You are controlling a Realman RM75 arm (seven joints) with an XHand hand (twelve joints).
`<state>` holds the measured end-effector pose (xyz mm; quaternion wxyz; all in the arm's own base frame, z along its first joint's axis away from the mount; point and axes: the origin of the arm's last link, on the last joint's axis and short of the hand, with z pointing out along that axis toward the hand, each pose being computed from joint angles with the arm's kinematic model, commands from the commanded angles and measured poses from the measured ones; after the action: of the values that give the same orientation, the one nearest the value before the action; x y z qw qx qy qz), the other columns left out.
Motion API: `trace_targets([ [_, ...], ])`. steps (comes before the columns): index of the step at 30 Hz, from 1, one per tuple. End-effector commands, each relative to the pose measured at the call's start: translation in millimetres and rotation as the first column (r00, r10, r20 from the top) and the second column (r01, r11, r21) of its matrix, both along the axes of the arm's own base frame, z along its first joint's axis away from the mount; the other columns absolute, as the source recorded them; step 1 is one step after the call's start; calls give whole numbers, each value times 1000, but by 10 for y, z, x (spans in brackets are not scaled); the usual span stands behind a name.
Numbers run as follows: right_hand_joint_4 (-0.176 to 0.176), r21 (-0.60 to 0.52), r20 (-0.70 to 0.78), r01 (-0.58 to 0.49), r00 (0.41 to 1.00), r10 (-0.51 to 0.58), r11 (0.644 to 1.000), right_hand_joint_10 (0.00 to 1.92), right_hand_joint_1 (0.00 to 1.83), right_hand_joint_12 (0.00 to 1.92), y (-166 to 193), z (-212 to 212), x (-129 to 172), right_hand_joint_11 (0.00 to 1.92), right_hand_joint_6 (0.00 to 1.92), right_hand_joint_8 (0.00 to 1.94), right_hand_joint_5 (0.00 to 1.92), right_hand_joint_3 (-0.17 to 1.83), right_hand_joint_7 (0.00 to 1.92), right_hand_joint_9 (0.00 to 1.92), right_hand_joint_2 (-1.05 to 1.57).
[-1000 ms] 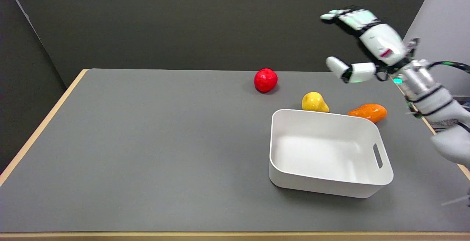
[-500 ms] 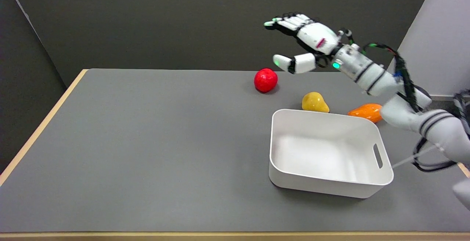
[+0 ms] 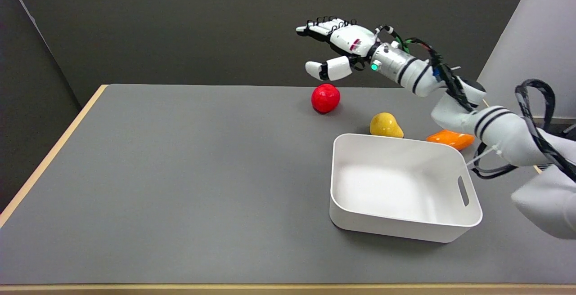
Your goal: Pick up tomato.
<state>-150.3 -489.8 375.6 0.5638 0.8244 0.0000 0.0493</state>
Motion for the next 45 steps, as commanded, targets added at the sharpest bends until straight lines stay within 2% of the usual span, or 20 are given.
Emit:
trace_targets([
  [1, 116, -195, -167, 131, 972, -165, 972, 394, 113, 912, -435, 20, -208, 23, 213, 159, 74, 1025, 91, 57, 557],
  [4, 114, -246, -220, 141, 956, -197, 959, 383, 119, 908, -416, 133, -319, 16, 207, 164, 58, 1017, 72, 48, 554],
  [6, 103, -261, -218, 151, 953, -210, 954, 327, 336, 836, -409, 172, -357, 55, 54, 32, 108, 1042, 125, 68, 550],
  [15, 101, -283, -216, 161, 950, -227, 945, 300, 338, 828, -408, 183, -400, 52, 19, 5, 120, 1042, 136, 78, 553],
  [23, 100, -224, -208, 168, 954, -215, 960, 318, 338, 837, -343, -3, -475, 55, 45, 18, 108, 1041, 126, 71, 552],
  [26, 108, -196, -204, 181, 954, -220, 964, 386, 114, 915, -317, -65, -523, 14, 195, 174, 50, 1010, 66, 44, 554],
  [32, 110, -169, -204, 207, 949, -240, 964, 388, 118, 921, -303, -128, -617, 27, 184, 167, 75, 1016, 90, 55, 547],
  [45, 109, -222, -193, 269, 930, -313, 937, 402, 164, 922, -266, -31, -876, 29, 190, 162, 77, 1015, 92, 54, 552],
])
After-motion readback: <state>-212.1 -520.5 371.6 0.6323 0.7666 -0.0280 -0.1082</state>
